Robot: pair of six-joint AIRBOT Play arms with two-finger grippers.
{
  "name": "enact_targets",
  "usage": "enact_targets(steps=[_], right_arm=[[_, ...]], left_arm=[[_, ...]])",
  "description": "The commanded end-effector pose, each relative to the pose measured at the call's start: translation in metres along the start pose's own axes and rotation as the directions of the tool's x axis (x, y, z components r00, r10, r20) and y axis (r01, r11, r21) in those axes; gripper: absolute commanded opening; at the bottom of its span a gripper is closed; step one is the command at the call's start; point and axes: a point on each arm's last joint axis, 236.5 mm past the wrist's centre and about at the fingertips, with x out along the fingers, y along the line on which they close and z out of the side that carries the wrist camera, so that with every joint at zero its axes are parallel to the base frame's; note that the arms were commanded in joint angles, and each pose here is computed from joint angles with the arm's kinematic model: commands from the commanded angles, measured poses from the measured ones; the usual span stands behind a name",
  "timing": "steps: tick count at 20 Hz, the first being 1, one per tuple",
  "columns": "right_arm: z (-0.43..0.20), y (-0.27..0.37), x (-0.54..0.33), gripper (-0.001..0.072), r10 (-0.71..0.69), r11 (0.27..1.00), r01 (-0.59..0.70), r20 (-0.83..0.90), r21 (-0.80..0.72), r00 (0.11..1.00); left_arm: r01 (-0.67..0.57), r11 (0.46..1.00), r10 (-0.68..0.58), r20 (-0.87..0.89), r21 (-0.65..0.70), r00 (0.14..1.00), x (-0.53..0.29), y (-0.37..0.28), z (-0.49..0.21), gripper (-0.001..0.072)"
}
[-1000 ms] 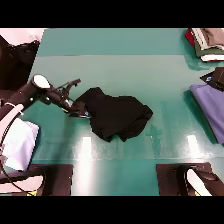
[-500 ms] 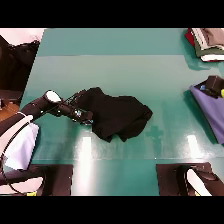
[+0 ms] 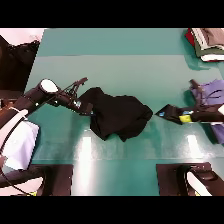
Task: Fold the shirts.
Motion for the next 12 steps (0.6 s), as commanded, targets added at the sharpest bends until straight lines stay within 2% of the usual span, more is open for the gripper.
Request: enact_targets(steps=[1,3,4,5,8,12], right_arm=[[-0.007,0.020,0.041,0.0588,0.062,0.998,-0.061,0.050,-0.020,0.997],[-0.015,0.020,0.060,0.0540,0.047,0.999,-0.047,-0.006,-0.020,0.999],[-0.016,0.021,0.068,0.0316,0.039,0.999,-0.039,-0.034,-0.023,0.999],[-0.014,0.025,0.072,0.0036,0.038,0.998,-0.040,-0.048,-0.045,0.998],[0.011,0.057,0.057,0.0024,0.081,0.988,-0.082,-0.012,-0.133,0.997],[0.067,0.118,-0.038,0.0023,0.179,0.945,-0.106,0.221,-0.308,0.959]], left_arm=[[-0.028,0.998,0.028,0.006,0.048,1.000,-0.015,-0.006,0.005,0.0021],[-0.035,0.998,0.036,-0.006,0.055,0.999,-0.016,-0.005,0.002,0.0021],[-0.038,0.998,0.039,-0.017,0.057,0.999,-0.016,-0.004,-0.001,0.0021],[-0.036,0.998,0.038,-0.025,0.059,0.999,-0.016,-0.005,-0.003,0.0022],[-0.039,0.993,0.042,-0.020,0.110,0.999,-0.032,-0.018,0.002,0.0021],[-0.147,0.950,0.086,0.222,0.277,0.971,-0.115,-0.072,0.046,0.0021]])
